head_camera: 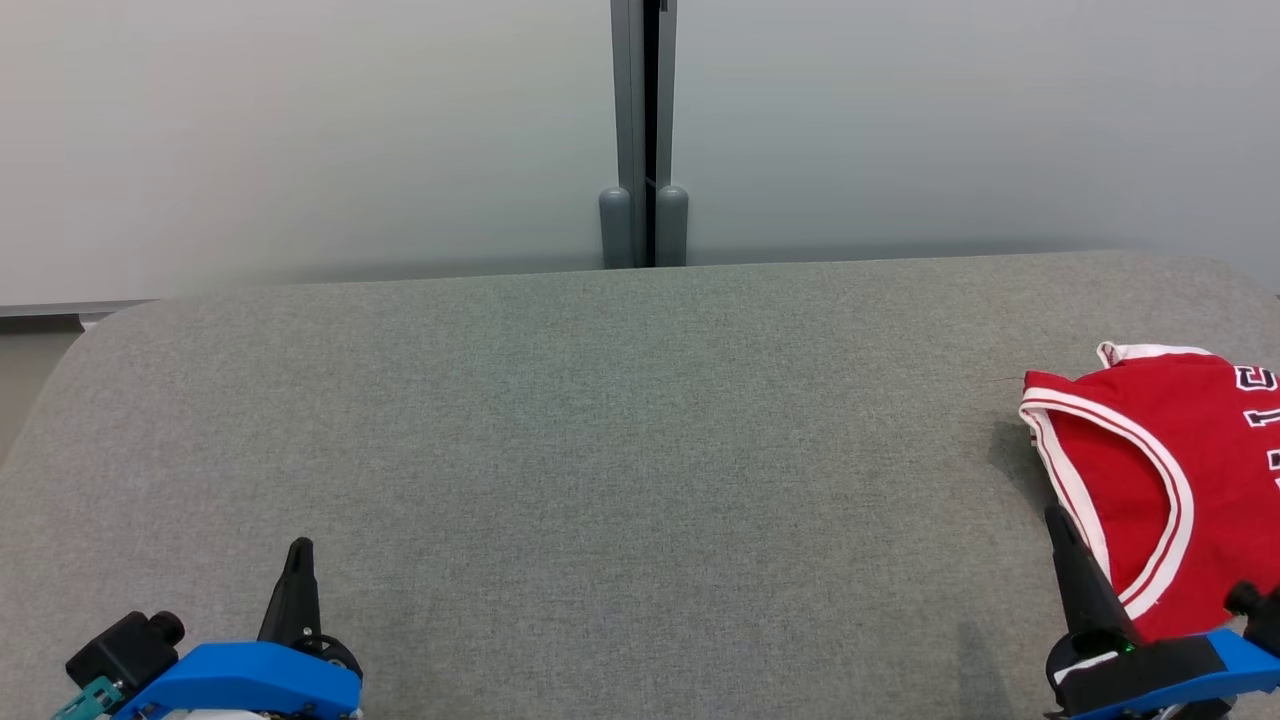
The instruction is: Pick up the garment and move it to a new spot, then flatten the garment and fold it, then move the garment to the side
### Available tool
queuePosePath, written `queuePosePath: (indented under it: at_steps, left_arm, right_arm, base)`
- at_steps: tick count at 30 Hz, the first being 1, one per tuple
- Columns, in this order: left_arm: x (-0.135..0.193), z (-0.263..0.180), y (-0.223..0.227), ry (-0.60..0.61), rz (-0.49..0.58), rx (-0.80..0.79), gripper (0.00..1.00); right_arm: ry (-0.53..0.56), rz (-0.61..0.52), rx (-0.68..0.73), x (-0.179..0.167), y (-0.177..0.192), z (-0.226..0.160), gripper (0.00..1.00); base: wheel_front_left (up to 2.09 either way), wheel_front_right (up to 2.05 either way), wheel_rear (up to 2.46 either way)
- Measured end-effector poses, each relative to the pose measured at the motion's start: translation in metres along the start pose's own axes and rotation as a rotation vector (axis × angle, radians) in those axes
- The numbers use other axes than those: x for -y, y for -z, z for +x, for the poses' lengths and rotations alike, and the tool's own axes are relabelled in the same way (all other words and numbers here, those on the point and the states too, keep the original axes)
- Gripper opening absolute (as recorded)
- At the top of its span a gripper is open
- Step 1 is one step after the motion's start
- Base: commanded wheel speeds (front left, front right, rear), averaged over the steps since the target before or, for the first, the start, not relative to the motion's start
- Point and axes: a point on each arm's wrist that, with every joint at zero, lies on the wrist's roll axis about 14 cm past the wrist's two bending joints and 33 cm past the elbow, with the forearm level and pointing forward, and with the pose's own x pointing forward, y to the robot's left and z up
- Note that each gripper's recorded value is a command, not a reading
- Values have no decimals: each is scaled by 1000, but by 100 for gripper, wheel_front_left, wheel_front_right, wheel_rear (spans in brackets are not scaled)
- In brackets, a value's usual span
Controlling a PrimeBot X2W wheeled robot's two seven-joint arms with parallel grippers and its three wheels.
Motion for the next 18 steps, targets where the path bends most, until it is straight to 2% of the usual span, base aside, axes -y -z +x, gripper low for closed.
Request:
queuePosePath:
  at_steps: [18]
  left_arm:
    - [7, 6, -9, 22, -234, 14, 0]
  right_arm:
    - [-3, 221, 9, 1, -2, 7, 0]
  base:
    - [0, 0, 0]
